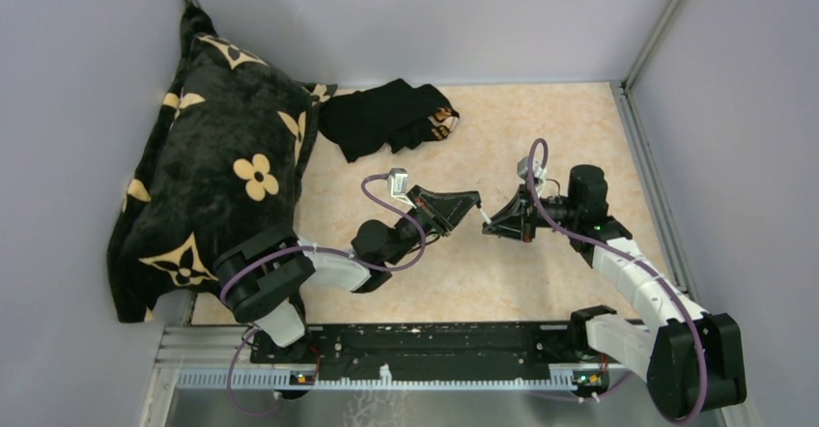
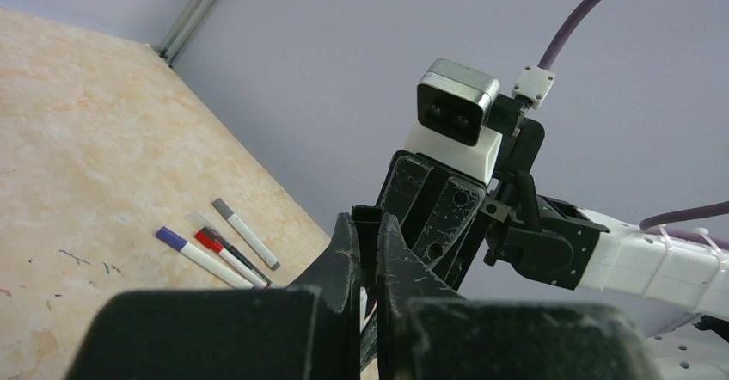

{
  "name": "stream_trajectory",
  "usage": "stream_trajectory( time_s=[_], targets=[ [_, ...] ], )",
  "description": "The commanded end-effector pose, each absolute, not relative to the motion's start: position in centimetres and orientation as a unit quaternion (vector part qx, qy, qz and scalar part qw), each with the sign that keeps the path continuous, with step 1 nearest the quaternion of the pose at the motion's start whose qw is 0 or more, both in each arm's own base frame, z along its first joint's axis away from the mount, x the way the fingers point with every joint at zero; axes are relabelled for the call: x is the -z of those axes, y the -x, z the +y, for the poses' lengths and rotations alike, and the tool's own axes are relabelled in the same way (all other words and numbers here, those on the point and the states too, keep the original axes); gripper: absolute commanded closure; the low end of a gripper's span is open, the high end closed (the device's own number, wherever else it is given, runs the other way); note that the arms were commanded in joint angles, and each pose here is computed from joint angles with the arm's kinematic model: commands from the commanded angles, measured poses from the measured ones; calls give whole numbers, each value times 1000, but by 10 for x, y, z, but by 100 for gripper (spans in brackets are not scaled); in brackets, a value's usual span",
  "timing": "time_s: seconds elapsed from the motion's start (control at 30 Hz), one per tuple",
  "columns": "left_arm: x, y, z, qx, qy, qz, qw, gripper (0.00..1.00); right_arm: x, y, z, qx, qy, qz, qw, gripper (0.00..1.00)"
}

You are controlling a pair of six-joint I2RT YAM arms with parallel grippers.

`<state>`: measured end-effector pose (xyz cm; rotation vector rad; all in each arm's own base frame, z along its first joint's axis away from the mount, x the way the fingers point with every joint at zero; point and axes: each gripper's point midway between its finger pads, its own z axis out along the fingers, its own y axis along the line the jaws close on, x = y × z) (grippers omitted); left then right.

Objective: Insert the pens into the pen caps
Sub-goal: Insert the pen cap onto the pen.

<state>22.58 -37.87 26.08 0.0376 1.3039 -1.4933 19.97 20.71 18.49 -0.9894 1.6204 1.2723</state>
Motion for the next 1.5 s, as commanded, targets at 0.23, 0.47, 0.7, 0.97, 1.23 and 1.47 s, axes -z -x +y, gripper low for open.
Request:
stream_trajectory(
  time_s=[0.23,0.47,0.7,0.97,1.23,1.47],
  targets=[
    [-321,-209,-355,690,5,432,581,100,-207,-198,211,-512,419,610,436,100],
    [-323,-209,-352,685,7,430,588,100,-207,-192,211,-517,433,600,431,100],
    [-322,-208,-354,690,5,431,581,100,-206,-202,210,-503,413,618,441,100],
    [-321,-207,-355,696,4,432,574,100,-207,-209,209,-500,393,631,445,100],
    [-316,-210,-357,690,7,437,576,100,-210,-201,210,-514,405,616,438,100],
    [-318,-212,-357,688,9,435,580,100,-212,-198,210,-518,412,609,436,100]
  ],
)
